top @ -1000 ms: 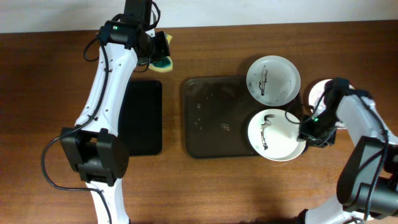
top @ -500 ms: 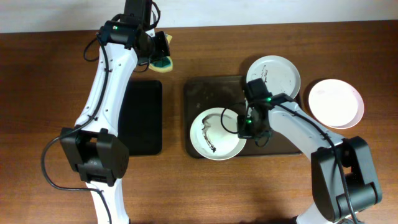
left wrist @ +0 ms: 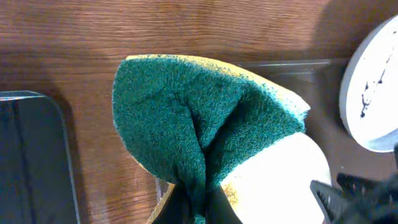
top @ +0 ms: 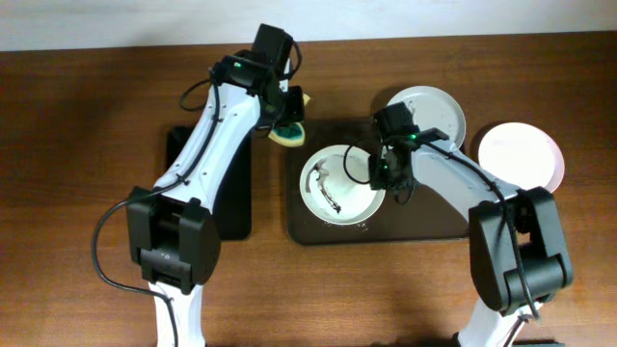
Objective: Clean dirty plates on tray and stack at the side
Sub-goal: 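Grasp the front-right stained plate rim with the right gripper, then scrub the held plate with the sponge in the left gripper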
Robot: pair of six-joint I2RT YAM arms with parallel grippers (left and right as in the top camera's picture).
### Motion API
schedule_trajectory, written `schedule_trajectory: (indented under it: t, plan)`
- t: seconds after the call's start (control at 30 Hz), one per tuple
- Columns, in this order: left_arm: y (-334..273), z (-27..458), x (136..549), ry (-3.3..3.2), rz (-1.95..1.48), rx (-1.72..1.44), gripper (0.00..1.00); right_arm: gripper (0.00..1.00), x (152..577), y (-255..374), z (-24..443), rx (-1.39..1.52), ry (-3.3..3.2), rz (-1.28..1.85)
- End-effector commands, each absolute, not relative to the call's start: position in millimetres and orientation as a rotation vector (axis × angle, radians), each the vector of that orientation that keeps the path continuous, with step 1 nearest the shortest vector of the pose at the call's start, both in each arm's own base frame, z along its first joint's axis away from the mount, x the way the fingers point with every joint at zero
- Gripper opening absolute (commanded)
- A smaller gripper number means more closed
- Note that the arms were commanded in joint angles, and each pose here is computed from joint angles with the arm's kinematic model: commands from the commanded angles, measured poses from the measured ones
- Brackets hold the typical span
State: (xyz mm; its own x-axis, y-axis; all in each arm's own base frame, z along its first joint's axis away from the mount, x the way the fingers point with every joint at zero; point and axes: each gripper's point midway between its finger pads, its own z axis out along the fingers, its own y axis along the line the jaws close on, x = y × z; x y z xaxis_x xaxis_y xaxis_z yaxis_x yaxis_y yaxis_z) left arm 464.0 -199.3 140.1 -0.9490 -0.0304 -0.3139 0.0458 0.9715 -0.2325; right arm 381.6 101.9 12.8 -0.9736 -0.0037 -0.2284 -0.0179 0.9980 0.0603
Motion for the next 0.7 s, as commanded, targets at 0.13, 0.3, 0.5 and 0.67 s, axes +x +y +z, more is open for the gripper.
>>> schedule_trajectory:
  t: [0.13, 0.3, 0.5, 0.67]
  plan:
    - [-232.1, 86.3, 440.0, 2.923, -0.339, -0.031, 0.0, 0.04, 391.3, 106.0, -11.6, 0.002, 2.927, 0.183]
    - [-292.1, -12.3, 396.7, 3.086, -0.271, 0.043, 0.0, 0.04, 393.2, 105.1, -10.7, 0.037, 2.926, 0.246]
    - [-280.1, -57.6, 371.0, 3.266, -0.249, -0.142, 0.0, 0.04, 382.3, 94.8, -15.6, 0.144, 2.957, 0.498]
    - [-299.6, -24.4, 340.3, 3.331, -0.958, 0.355, 0.0, 0.04, 375.2, 102.2, -17.4, 0.145, 2.964, 0.586]
